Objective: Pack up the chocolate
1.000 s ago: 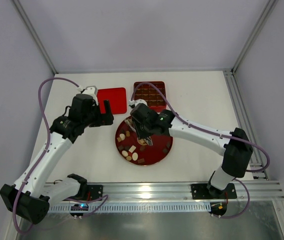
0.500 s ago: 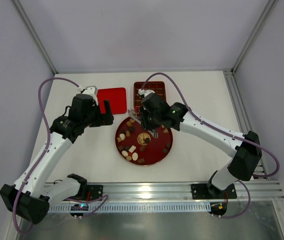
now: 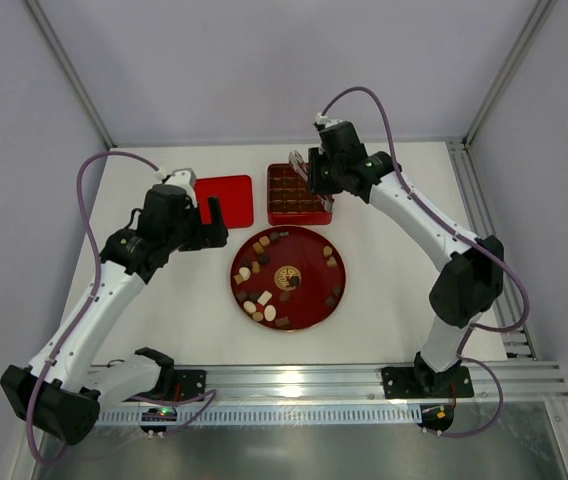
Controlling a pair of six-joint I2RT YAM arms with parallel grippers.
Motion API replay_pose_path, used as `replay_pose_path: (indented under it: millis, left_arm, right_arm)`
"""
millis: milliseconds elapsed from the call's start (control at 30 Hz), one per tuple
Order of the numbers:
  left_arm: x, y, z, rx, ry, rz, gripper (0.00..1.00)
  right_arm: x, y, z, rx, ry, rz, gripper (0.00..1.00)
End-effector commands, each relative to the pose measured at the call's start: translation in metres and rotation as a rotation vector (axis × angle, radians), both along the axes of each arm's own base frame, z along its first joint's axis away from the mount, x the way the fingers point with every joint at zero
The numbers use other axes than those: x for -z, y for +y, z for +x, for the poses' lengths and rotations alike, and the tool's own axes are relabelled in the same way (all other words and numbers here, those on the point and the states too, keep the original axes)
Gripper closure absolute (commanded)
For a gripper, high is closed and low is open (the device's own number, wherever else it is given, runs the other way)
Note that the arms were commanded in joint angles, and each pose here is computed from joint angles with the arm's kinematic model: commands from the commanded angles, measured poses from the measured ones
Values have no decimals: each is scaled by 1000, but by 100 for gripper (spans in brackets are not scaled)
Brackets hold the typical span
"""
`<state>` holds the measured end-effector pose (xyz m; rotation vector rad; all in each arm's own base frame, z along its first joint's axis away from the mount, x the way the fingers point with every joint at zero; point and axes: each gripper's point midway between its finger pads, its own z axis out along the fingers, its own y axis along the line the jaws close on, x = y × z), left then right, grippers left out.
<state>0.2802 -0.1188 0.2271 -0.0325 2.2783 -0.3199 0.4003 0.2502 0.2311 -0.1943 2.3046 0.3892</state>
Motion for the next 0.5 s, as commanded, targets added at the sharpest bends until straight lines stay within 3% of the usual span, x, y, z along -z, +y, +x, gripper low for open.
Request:
replay_pose_path:
  millis: [0,467]
  left_arm:
    - [-16,0,5,7,-42,6,0]
    - [-16,2,1,5,-39,9,0]
  right_arm:
    - [1,8,26,-22,-33,4,67]
    - [31,19,62,-4,-15,-51,67]
